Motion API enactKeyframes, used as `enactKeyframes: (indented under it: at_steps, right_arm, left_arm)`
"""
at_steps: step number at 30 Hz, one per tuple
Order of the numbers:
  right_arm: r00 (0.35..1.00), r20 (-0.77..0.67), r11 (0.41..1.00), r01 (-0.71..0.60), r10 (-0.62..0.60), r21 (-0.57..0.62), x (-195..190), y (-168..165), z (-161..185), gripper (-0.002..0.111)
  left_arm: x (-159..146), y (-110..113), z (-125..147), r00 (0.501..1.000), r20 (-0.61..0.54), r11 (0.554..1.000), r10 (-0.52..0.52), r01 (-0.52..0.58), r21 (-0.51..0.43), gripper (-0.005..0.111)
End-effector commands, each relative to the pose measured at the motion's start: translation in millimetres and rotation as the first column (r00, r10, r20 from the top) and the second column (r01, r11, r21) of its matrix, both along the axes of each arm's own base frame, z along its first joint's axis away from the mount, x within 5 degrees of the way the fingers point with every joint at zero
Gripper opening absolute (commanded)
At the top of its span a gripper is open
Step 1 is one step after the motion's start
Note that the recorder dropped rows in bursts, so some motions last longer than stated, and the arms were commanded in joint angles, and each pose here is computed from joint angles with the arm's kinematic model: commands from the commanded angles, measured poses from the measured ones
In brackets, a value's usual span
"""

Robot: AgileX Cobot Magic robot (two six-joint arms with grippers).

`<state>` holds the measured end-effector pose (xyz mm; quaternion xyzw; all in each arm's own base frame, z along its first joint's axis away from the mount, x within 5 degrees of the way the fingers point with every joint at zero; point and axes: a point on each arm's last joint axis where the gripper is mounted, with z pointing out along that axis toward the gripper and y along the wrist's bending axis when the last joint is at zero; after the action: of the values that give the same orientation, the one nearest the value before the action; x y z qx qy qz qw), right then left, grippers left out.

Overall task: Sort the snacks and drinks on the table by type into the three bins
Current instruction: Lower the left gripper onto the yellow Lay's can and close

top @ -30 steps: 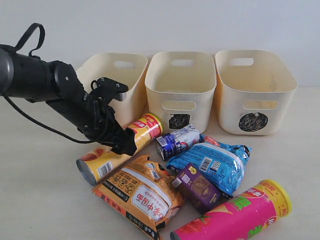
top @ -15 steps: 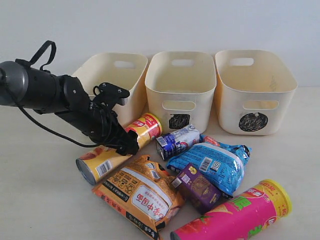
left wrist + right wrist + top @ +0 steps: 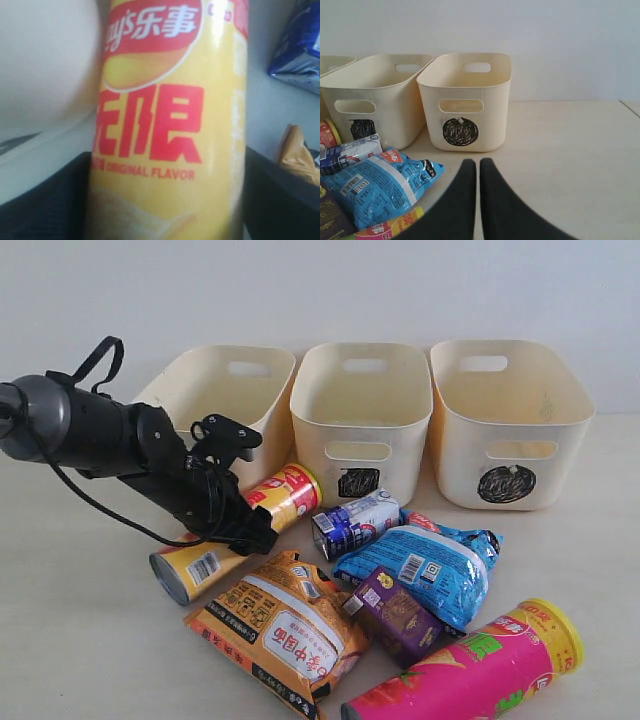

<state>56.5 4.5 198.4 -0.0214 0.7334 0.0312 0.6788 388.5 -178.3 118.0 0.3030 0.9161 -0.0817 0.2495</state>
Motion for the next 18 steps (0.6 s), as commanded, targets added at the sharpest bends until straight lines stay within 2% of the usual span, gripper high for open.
enactKeyframes:
  at_steps: [1, 3, 6, 12, 18]
  right_arm:
    - [1.000, 0.009, 1.000, 0.000, 0.000, 0.000, -0.4, 0.0, 0.8, 0.000]
    - [1.000, 0.009, 1.000, 0.000, 0.000, 0.000, -0.4, 0.0, 0.8, 0.000]
    - [1.000, 0.009, 1.000, 0.000, 0.000, 0.000, -0.4, 0.0, 0.8, 0.000]
    - [1.000, 0.009, 1.000, 0.000, 0.000, 0.000, -0.4, 0.0, 0.8, 0.000]
    - [1.000, 0.009, 1.000, 0.000, 0.000, 0.000, -0.4, 0.0, 0.8, 0.000]
  left_arm:
    - [-1.0, -1.7, -3.3, 1.000, -0.020, 1.000, 0.003, -0.004, -0.004, 0.030]
    - [-1.4, -1.7, -3.5, 1.000, -0.025, 1.000, 0.002, -0.002, -0.004, 0.016]
    - [-2.6, -1.6, -4.1, 0.999, -0.040, 1.000, -0.002, 0.002, -0.001, 0.004]
    - [-4.3, -1.5, -3.3, 0.998, -0.055, 1.000, -0.007, 0.007, 0.001, 0.004]
    - [-8.5, -1.2, 19.7, 0.999, -0.047, 1.000, -0.020, 0.020, -0.014, 0.004]
